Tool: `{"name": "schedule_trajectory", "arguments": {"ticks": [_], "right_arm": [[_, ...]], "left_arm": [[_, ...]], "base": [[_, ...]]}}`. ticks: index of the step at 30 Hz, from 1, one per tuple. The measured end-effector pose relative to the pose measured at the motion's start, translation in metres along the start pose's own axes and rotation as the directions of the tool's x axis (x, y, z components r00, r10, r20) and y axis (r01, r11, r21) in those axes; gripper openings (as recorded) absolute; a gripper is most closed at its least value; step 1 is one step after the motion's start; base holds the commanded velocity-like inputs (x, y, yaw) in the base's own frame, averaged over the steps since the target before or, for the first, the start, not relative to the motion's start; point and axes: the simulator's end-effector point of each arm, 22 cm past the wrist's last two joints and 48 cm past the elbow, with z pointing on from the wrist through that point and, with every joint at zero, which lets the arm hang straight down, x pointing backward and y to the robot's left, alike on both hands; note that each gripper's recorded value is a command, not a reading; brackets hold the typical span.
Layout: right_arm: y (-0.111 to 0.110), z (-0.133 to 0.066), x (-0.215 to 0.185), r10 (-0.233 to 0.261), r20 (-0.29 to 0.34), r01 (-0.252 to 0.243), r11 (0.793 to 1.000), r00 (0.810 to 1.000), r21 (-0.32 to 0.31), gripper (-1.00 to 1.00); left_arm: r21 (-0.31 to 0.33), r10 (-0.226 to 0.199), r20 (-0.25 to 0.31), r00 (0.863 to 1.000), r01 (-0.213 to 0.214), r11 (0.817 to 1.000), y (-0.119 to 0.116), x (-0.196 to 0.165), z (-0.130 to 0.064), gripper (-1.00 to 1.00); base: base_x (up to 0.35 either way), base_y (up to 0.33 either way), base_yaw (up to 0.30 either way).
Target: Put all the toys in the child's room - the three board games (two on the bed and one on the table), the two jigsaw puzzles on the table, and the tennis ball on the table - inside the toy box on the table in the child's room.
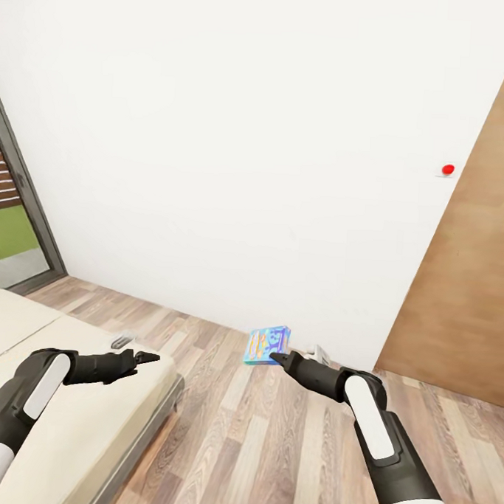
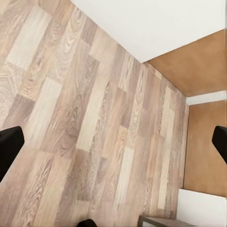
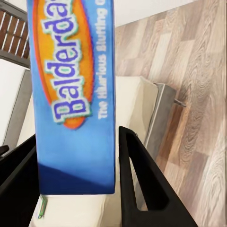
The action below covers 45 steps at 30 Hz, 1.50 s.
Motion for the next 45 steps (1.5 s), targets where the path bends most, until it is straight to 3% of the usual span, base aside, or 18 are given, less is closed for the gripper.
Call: {"name": "schedule_trajectory", "arguments": {"ticks": [45], "right_arm": [[0.02,-0.021,-0.002,0.013,0.004,-0.013,1.0,1.0,0.012,-1.0]], "left_arm": [[-0.03,-0.009,-0.021,1.0,0.008,1.0,-0.014,0.006,-0.024,1.0]], "base": [[0.0,0.0,-0.271]]}}
